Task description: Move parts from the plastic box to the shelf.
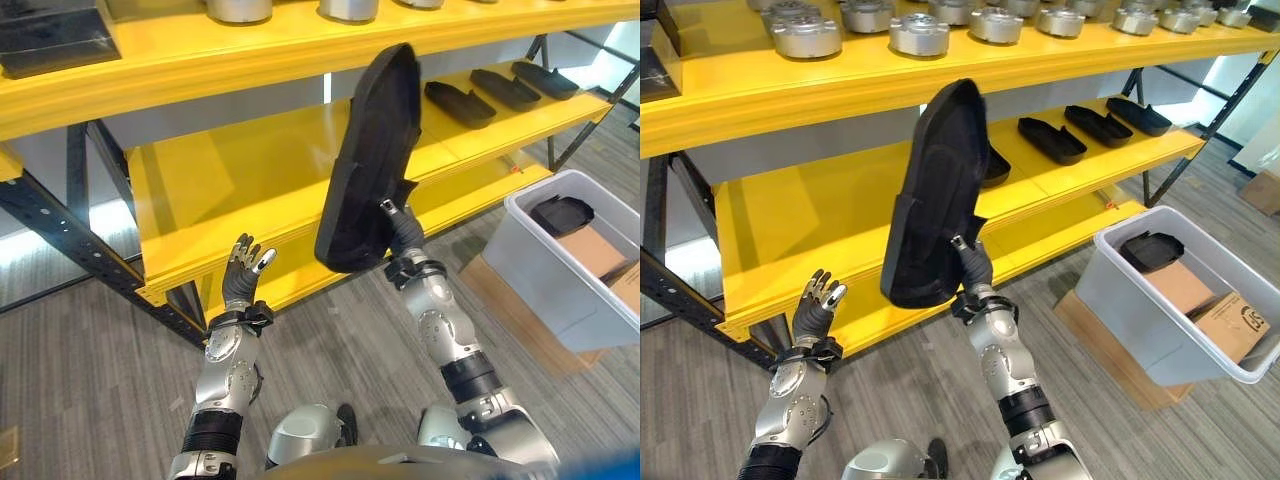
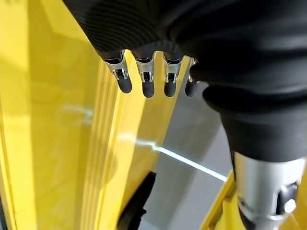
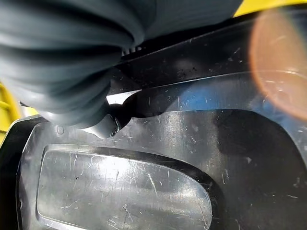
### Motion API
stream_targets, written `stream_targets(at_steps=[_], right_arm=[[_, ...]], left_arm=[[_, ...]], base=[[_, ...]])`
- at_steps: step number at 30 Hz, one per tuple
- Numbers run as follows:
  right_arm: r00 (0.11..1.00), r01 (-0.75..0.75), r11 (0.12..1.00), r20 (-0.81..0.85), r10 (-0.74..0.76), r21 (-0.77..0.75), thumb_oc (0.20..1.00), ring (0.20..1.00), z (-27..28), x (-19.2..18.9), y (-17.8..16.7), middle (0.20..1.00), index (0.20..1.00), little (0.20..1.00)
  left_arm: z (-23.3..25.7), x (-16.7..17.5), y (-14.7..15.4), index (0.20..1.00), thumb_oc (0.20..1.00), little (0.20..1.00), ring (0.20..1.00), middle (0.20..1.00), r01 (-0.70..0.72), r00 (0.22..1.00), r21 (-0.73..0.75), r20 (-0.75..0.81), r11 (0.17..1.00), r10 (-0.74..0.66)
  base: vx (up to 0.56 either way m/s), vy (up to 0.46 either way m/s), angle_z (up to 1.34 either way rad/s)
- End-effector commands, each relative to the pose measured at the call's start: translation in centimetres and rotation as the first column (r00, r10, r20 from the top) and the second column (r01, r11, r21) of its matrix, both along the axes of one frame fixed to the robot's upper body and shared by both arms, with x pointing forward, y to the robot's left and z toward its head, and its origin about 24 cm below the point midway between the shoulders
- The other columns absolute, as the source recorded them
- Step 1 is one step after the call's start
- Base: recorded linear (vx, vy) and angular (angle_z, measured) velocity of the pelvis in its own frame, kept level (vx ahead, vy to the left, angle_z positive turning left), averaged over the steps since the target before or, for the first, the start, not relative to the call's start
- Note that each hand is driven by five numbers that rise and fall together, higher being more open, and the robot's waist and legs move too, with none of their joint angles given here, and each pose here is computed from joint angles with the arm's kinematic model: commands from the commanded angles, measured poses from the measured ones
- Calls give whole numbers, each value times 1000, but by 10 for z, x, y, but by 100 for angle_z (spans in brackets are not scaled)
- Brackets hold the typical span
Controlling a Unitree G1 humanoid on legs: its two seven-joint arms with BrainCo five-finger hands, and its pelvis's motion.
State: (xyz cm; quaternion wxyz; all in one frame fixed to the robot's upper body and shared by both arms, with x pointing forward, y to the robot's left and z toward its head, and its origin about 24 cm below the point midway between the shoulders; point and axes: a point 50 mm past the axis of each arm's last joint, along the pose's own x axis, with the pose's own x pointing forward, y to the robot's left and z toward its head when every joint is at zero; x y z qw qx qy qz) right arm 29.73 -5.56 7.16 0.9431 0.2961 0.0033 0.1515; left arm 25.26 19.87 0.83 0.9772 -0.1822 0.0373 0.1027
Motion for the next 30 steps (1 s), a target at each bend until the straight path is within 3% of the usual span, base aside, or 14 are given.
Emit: stream_targets(at_steps=[1, 10, 24, 30], right_arm=[[984, 84, 986, 142, -104, 143, 200, 200, 38, 13, -13, 200, 200, 200], [982, 144, 977, 99, -160, 155, 200, 200, 24, 7, -38, 200, 200, 200], [984, 123, 989, 118, -132, 79, 200, 200, 21, 5, -41, 200, 200, 200], [992, 39, 999, 123, -42, 25, 200, 200, 18, 3, -25, 200, 200, 200]], left_arm=[[27, 3, -7, 1000, 1000, 1000, 1000, 1000, 45, 989, 37, 138, 998, -50], [21, 5, -16, 1000, 1000, 1000, 1000, 1000, 101, 987, 6, 123, 995, -101], [8, -20, -14, 1000, 1000, 1000, 1000, 1000, 77, 995, -64, 70, 995, -73], [8, -21, -18, 1000, 1000, 1000, 1000, 1000, 68, 996, -118, 73, 991, -60]], base=[[245, -79, 38], [180, -161, 109], [150, -301, 5], [77, -365, 21]])
